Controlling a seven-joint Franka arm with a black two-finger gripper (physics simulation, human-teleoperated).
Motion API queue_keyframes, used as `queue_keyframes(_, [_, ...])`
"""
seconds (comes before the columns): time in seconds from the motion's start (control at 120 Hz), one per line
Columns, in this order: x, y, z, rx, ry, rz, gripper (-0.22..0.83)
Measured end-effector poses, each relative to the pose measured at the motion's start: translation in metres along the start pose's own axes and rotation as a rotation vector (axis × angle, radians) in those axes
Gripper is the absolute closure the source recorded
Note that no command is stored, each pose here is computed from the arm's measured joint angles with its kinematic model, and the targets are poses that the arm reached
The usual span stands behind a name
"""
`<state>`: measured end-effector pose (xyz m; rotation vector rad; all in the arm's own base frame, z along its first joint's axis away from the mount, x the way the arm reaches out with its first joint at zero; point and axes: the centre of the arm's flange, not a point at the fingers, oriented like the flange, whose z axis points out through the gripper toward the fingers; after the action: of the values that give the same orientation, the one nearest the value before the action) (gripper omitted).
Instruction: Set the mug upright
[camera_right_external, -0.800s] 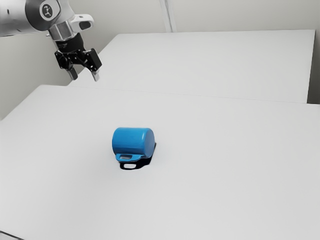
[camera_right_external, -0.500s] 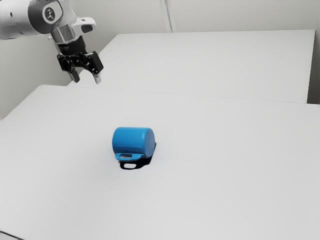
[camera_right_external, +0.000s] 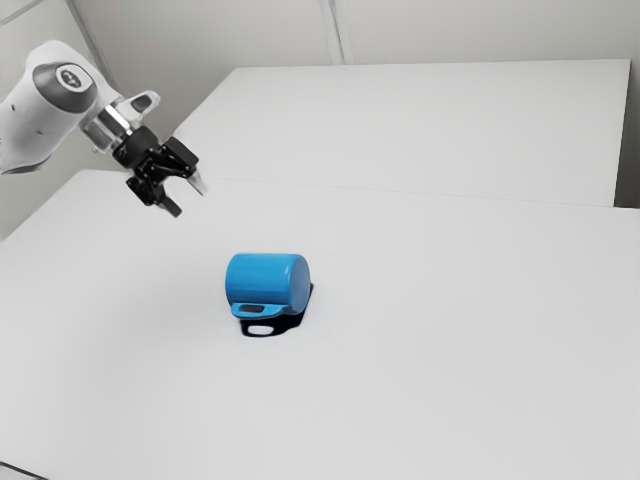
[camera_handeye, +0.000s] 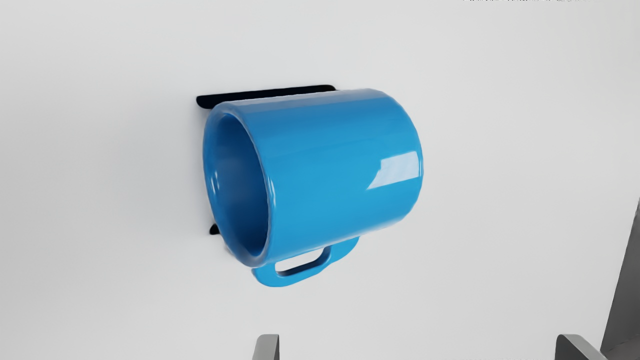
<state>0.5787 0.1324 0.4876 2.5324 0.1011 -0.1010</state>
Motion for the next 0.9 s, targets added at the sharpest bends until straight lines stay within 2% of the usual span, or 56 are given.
queue_keyframes(0.192, [0.009,-0.073,0.059,-0.23,0.008,-0.039,0.0])
queue_keyframes(0.283, [-0.001,-0.098,0.1,-0.354,0.009,-0.071,0.0])
queue_keyframes(0.6, [-0.018,-0.123,0.16,-0.573,0.115,-0.059,0.0])
queue_keyframes(0.825, [-0.016,-0.115,0.18,-0.656,0.175,-0.008,0.0])
queue_keyframes(0.858, [-0.016,-0.114,0.181,-0.663,0.181,0.002,0.04])
queue_keyframes(0.9, [-0.016,-0.113,0.183,-0.669,0.189,0.015,0.15])
